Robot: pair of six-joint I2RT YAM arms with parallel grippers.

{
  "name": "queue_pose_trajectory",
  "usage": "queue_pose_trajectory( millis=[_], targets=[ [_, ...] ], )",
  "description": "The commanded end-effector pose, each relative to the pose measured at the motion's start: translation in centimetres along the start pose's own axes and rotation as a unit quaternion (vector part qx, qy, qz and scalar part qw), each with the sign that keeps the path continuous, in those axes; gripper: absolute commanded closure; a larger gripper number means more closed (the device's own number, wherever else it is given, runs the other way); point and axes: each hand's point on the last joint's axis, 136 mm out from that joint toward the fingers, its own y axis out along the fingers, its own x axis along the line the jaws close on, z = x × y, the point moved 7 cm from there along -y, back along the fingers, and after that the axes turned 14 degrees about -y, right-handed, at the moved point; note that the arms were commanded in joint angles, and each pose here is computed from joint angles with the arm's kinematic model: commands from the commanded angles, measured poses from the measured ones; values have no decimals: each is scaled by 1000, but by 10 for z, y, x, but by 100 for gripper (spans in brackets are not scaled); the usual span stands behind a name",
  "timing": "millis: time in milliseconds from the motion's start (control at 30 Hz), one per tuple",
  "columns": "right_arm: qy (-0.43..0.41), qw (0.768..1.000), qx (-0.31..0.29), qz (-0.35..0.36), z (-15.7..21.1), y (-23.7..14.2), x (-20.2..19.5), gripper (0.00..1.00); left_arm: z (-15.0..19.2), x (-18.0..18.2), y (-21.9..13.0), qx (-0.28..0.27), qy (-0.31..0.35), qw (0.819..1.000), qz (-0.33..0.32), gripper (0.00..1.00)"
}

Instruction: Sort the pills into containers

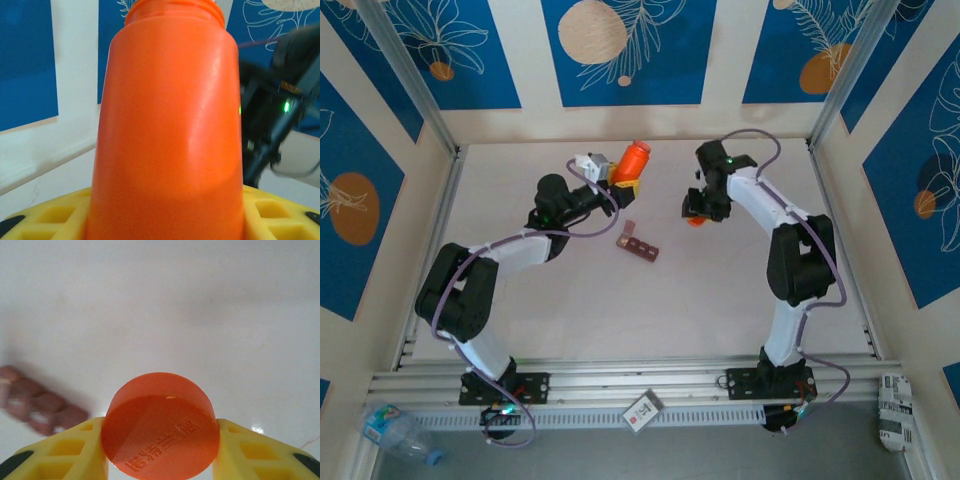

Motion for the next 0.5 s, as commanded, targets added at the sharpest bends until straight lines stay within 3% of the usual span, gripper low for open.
queue_pose_trajectory(
  millis=[0, 467],
  targets=[
    [7, 997, -41, -63, -15, -47, 8, 57, 5, 5, 0, 11, 21, 1000, 14, 100],
    [-50, 970, -114, -208, -33, -124, 12, 56, 44, 24, 10, 45, 20, 998, 29, 100]
  ],
)
